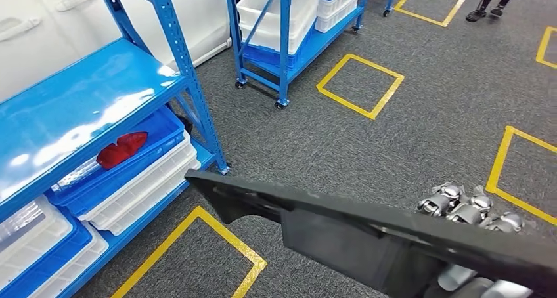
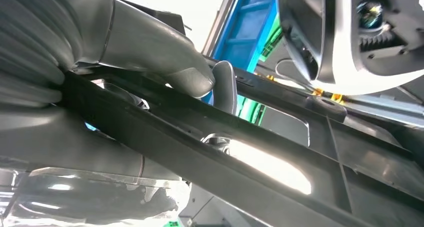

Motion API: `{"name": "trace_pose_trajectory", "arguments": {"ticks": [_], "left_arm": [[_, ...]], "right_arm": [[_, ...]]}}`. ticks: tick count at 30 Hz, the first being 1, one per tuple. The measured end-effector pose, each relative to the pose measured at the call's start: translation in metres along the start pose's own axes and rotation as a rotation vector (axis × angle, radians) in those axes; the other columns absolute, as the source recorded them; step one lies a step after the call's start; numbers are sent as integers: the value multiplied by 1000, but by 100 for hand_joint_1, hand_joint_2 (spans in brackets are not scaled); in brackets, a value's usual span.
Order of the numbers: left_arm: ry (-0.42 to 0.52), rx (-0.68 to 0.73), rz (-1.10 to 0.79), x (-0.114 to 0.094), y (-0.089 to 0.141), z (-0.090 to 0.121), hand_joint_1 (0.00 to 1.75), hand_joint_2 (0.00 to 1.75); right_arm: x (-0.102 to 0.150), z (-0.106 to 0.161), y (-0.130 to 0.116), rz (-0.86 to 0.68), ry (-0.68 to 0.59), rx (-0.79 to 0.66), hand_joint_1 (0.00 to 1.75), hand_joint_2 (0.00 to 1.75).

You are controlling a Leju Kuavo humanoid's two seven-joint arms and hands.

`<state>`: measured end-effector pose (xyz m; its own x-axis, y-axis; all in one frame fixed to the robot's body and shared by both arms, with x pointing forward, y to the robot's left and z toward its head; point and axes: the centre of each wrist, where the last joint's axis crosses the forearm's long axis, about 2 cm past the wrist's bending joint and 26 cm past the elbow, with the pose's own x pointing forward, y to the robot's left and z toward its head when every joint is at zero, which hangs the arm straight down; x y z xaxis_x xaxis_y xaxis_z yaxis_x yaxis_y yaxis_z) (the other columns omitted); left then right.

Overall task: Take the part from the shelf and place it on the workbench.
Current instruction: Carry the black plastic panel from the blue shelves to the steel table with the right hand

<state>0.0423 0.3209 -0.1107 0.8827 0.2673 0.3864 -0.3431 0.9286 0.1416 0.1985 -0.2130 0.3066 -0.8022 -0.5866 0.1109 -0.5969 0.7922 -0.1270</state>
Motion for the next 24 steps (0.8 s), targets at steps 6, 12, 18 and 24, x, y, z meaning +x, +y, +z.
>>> {"name": "trace_pose_trajectory", "arguments": {"ticks": [6, 12, 18, 24], "left_arm": [[-22, 6, 3, 4, 5, -2, 0, 175], [-16, 40, 0, 8, 16, -4, 0, 175], [-26, 44, -8, 11, 23, -5, 0, 175], [-37, 25, -27, 15, 23, -7, 0, 175]], "right_arm": [[0, 1, -2, -84, -32, 15, 175, 175], [1, 4, -9, -101, -51, 5, 175, 175], [-2, 8, -9, -76, -29, -23, 175, 175], [-4, 9, -10, -36, -11, -47, 175, 175]]}}
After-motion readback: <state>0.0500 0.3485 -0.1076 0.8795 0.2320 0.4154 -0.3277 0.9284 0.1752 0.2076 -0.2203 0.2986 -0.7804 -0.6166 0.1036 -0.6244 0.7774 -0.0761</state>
